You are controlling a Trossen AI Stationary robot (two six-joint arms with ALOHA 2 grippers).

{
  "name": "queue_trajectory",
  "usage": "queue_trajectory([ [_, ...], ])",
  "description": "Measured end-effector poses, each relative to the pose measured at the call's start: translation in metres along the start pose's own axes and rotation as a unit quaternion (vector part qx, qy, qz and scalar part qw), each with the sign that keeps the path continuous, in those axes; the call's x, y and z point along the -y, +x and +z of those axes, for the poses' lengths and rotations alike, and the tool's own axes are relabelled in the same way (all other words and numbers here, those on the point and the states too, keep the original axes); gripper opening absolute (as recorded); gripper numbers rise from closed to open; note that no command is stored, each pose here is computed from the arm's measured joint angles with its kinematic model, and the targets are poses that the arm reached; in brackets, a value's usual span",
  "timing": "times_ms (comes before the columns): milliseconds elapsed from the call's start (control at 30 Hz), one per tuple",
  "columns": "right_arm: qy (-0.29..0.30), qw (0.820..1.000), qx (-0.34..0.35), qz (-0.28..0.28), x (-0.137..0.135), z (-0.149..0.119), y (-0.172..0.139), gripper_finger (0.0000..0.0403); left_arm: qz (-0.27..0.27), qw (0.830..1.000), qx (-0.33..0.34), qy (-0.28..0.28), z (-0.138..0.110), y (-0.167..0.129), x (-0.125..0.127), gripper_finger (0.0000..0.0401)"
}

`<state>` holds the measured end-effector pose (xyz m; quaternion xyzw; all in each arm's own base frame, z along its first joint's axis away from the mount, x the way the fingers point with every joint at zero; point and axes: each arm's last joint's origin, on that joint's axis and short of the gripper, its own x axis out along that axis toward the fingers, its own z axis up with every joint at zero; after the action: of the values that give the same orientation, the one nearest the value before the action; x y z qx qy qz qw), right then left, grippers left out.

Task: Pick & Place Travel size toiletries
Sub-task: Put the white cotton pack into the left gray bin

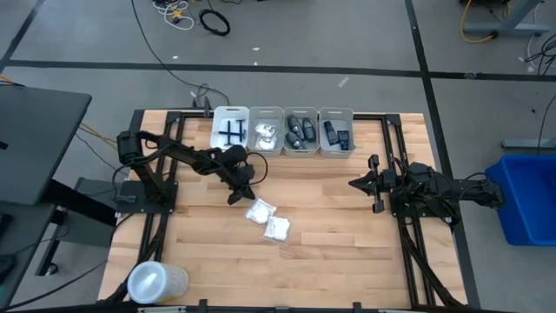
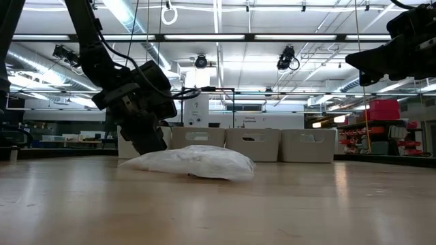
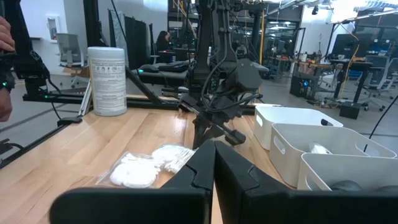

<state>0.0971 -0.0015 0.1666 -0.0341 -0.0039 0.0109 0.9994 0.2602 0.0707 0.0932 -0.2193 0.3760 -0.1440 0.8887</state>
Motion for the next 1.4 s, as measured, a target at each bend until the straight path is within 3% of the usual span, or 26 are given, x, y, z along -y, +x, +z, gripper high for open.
queue_trajectory([
  [367,0.0,1.0,0.0,0.0,0.0,0.0,0.0,0.0014,0.003,1.0,0.012,0.011,0.008,-0.006,0.005,0.0013],
  [733,0.0,1.0,0.0,0.0,0.0,0.0,0.0,0.0014,0.013,0.999,0.039,0.032,0.024,-0.038,0.03,0.0012],
  [1000,0.0,1.0,0.0,0.0,0.0,0.0,0.0,0.0014,0.065,0.995,0.054,0.048,0.028,-0.058,0.043,0.0007],
  [1400,0.0,1.0,0.0,0.0,0.0,0.0,0.0,0.0014,0.094,0.992,0.047,0.065,0.042,-0.078,0.057,0.0009],
])
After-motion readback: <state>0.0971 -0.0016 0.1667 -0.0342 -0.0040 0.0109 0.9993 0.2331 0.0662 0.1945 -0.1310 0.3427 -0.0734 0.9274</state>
